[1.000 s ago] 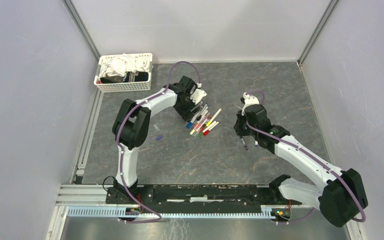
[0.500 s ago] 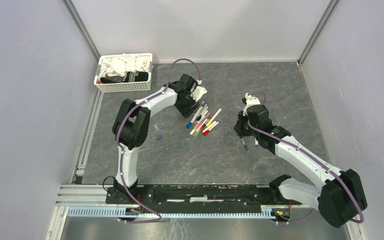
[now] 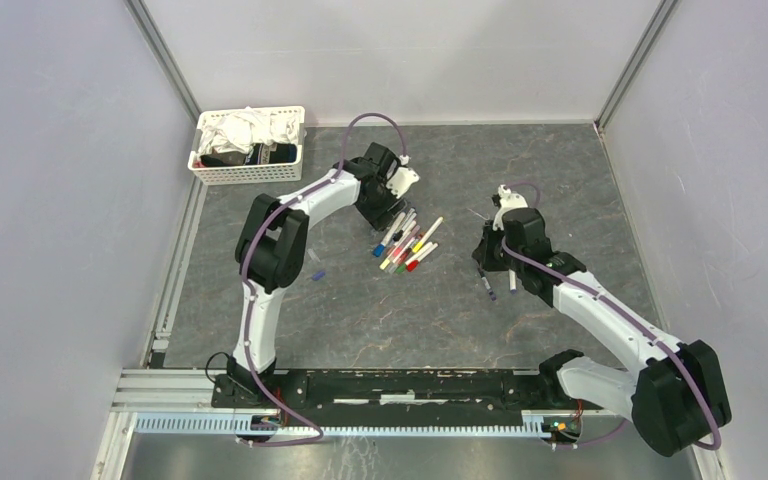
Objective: Open the pen caps
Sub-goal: Pick up the pen from the center of the board.
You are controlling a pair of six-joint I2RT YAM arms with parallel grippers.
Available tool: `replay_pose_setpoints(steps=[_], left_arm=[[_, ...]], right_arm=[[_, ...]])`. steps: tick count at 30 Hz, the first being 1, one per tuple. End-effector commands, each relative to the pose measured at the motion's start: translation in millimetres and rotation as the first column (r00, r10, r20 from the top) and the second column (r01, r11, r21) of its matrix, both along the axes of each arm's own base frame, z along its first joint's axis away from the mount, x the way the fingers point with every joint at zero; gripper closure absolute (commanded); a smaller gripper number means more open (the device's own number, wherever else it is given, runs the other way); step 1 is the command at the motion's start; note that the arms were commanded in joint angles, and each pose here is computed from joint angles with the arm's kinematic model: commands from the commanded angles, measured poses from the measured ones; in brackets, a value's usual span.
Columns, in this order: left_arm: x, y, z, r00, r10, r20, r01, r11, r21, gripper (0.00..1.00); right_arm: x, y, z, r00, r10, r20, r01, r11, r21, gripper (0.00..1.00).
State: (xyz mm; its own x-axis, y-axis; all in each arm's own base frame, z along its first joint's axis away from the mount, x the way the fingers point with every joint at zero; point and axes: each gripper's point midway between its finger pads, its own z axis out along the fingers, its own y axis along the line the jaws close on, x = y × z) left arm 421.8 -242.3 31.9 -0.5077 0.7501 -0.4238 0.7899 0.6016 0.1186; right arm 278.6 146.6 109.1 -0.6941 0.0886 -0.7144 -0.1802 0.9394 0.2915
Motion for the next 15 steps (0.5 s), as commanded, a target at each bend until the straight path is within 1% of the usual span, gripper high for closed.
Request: replay_pose_setpoints(steps=[1, 7, 9, 10, 15], left_arm=[[6.3, -10.4, 2.1, 1.0, 0.006, -0.003, -0.006, 1.0, -0.029, 0.3], [-11.2, -18.7, -9.3, 0.996, -0.016, -0.086, 0.01, 0.997, -0.073, 0.38], [-20.6, -19.9, -12.7, 0.993, -0.022, -0.117, 0.011, 0.996, -0.091, 0.44], [-24.1, -19.5, -13.9, 0.992, -0.022, -0.128, 0.01, 0.995, -0.094, 0.48], [-36.7, -9.1, -13.1, 0.99, -0.019, -0.14, 0.008, 0.997, -0.082, 0.73]], right_arm=[[5.4, 2.2, 6.1, 0.999, 0.019, 0.035, -0.019, 1.0, 0.017, 0.92], [4.8, 0.8, 4.9, 0.999, 0.015, 0.03, -0.016, 1.0, 0.027, 0.94], [5.1, 0.8, 5.3, 1.0, 0.013, 0.028, -0.013, 0.999, 0.034, 0.94], [5.1, 1.3, 5.8, 1.0, 0.014, 0.028, -0.015, 0.999, 0.039, 0.95], [6.3, 5.5, 9.2, 0.999, 0.022, 0.026, -0.024, 0.997, 0.072, 0.96]])
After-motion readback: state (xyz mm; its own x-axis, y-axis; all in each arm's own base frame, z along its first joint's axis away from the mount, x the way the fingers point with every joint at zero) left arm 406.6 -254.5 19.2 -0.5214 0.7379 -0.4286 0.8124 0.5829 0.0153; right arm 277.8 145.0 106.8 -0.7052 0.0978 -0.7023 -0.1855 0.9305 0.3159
